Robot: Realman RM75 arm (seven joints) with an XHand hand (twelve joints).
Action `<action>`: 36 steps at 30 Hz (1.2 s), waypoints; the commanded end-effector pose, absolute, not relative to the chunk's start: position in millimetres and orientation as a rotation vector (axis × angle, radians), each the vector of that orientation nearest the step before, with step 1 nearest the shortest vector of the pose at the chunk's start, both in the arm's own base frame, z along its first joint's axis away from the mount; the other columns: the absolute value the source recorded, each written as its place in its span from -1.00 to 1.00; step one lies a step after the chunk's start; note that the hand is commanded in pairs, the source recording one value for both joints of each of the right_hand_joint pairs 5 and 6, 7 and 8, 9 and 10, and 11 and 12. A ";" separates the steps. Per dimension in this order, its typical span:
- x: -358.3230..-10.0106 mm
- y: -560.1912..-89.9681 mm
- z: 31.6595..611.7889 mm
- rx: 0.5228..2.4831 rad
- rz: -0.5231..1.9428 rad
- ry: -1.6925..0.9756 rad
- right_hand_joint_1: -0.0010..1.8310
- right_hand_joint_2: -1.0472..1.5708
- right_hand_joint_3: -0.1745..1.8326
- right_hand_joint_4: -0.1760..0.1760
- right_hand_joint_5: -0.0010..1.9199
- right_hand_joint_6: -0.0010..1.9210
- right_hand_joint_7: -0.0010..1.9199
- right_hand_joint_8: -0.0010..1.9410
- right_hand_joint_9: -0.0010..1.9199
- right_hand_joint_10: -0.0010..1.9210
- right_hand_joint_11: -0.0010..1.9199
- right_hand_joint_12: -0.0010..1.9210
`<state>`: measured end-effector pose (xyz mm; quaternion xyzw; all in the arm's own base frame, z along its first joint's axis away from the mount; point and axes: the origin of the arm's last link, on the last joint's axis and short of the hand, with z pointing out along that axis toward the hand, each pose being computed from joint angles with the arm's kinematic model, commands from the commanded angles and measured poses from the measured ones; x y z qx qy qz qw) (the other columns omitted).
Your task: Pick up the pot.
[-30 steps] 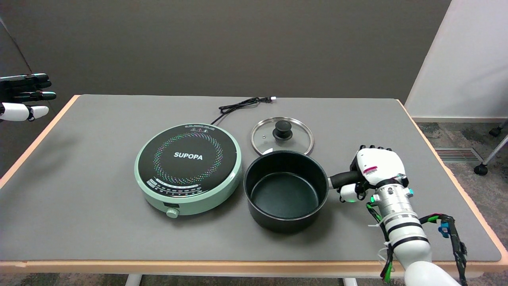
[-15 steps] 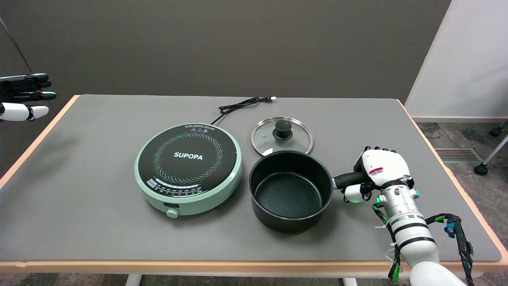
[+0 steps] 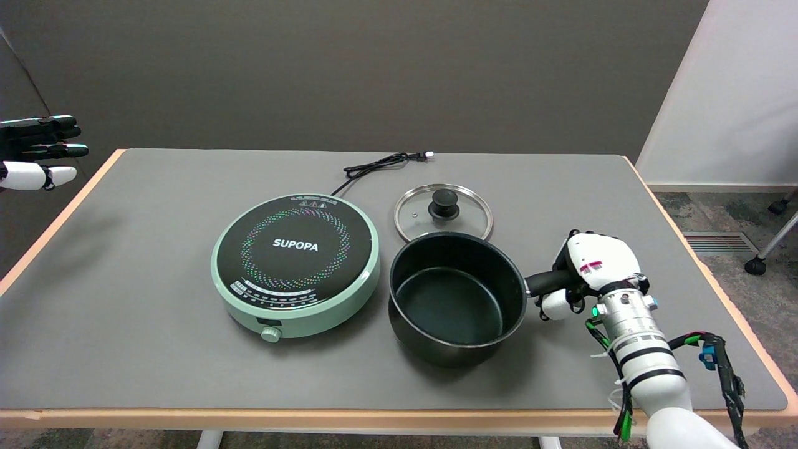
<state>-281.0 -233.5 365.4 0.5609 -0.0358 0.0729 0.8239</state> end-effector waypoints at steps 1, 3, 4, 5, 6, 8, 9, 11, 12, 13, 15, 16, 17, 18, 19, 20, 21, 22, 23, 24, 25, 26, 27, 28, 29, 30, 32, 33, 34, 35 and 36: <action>-282.8 -239.2 368.1 1.220 0.195 -0.155 0.21 0.15 0.51 -0.13 1.00 1.00 1.00 0.98 1.00 1.00 1.00 1.00; -282.6 -240.2 368.0 1.227 0.193 -0.163 0.21 0.14 0.56 -0.13 1.00 1.00 1.00 0.98 1.00 1.00 1.00 1.00; -282.2 -240.6 367.8 1.230 0.194 -0.165 0.20 0.14 0.58 -0.13 1.00 1.00 1.00 0.98 1.00 1.00 1.00 1.00; -281.4 -241.4 368.4 1.233 0.195 -0.168 0.20 0.14 0.60 -0.13 1.00 1.00 1.00 0.98 1.00 1.00 1.00 1.00; -280.6 -242.2 369.3 1.234 0.198 -0.174 0.20 0.13 0.64 -0.14 1.00 1.00 1.00 0.98 1.00 1.00 1.00 1.00; -279.1 -243.3 369.8 1.239 0.201 -0.176 0.20 0.13 0.69 -0.15 1.00 1.00 1.00 0.98 1.00 1.00 1.00 1.00; -278.6 -243.6 369.9 1.240 0.203 -0.178 0.20 0.13 0.70 -0.15 1.00 1.00 1.00 0.98 1.00 1.00 1.00 1.00; -278.1 -243.8 370.3 1.239 0.206 -0.182 0.20 0.13 0.72 -0.15 1.00 1.00 1.00 0.98 1.00 1.00 1.00 1.00; -278.2 -243.8 370.2 1.240 0.206 -0.184 0.20 0.13 0.73 -0.15 1.00 1.00 1.00 0.98 1.00 1.00 1.00 1.00; -278.1 -243.9 370.4 1.240 0.206 -0.184 0.20 0.14 0.74 -0.15 1.00 1.00 1.00 0.98 1.00 1.00 1.00 1.00; -277.5 -244.0 370.2 1.241 0.208 -0.183 0.20 0.14 0.75 -0.16 1.00 1.00 1.00 0.98 1.00 1.00 1.00 1.00; -277.0 -244.1 369.9 1.242 0.209 -0.183 0.20 0.14 0.76 -0.16 1.00 1.00 1.00 0.98 1.00 1.00 1.00 1.00; -276.4 -244.0 369.8 1.242 0.211 -0.183 0.20 0.15 0.76 -0.16 1.00 1.00 1.00 0.98 1.00 1.00 1.00 1.00; -275.3 -244.2 370.0 1.241 0.214 -0.181 0.19 0.15 0.77 -0.16 1.00 1.00 1.00 0.98 1.00 1.00 1.00 1.00; -272.6 -244.8 370.8 1.240 0.221 -0.175 0.19 0.15 0.77 -0.16 1.00 1.00 1.00 0.98 1.00 1.00 1.00 1.00; -270.0 -245.4 371.0 1.241 0.229 -0.172 0.19 0.16 0.77 -0.16 1.00 1.00 1.00 0.98 1.00 1.00 1.00 1.00; -267.8 -246.1 371.8 1.239 0.234 -0.167 0.19 0.17 0.77 -0.16 1.00 1.00 1.00 0.98 1.00 1.00 1.00 1.00; -263.6 -247.6 371.4 1.243 0.244 -0.159 0.19 0.17 0.77 -0.16 1.00 1.00 1.00 0.98 1.00 1.00 1.00 1.00; -257.5 -250.0 372.4 1.246 0.258 -0.150 0.19 0.18 0.78 -0.16 1.00 1.00 1.00 0.98 1.00 1.00 1.00 1.00; -252.8 -252.2 373.6 1.249 0.270 -0.145 0.19 0.18 0.78 -0.16 1.00 1.00 1.00 0.98 1.00 1.00 1.00 1.00; -246.5 -255.2 375.2 1.251 0.291 -0.146 0.19 0.18 0.78 -0.16 1.00 1.00 1.00 0.98 1.00 1.00 1.00 1.00; -239.8 -259.2 377.6 1.253 0.319 -0.157 0.19 0.18 0.79 -0.16 1.00 1.00 1.00 0.98 1.00 1.00 1.00 1.00; -235.2 -261.7 379.5 1.253 0.339 -0.165 0.19 0.18 0.79 -0.16 1.00 1.00 1.00 0.98 1.00 1.00 1.00 1.00; -228.9 -265.8 382.3 1.252 0.373 -0.182 0.19 0.18 0.79 -0.17 1.00 1.00 1.00 0.98 1.00 1.00 1.00 1.00; -222.7 -270.2 384.4 1.257 0.407 -0.203 0.19 0.18 0.80 -0.17 1.00 1.00 1.00 0.98 1.00 1.00 1.00 1.00; -219.3 -273.3 385.3 1.262 0.430 -0.222 0.19 0.18 0.80 -0.17 1.00 1.00 1.00 0.98 1.00 1.00 1.00 1.00; -209.7 -281.4 387.6 1.280 0.491 -0.273 0.19 0.18 0.80 -0.17 1.00 1.00 1.00 0.98 1.00 1.00 1.00 1.00; -205.4 -284.1 388.4 1.289 0.503 -0.277 0.19 0.18 0.81 -0.17 1.00 1.00 1.00 0.98 1.00 1.00 1.00 1.00; -200.3 -287.5 389.0 1.302 0.515 -0.284 0.19 0.18 0.81 -0.17 1.00 1.00 1.00 0.98 1.00 1.00 1.00 1.00; -193.5 -291.8 390.9 1.310 0.537 -0.286 0.19 0.19 0.81 -0.17 1.00 1.00 1.00 0.98 1.00 1.00 1.00 1.00; -189.6 -294.3 392.0 1.312 0.552 -0.288 0.19 0.19 0.81 -0.17 1.00 1.00 1.00 0.98 1.00 1.00 1.00 1.00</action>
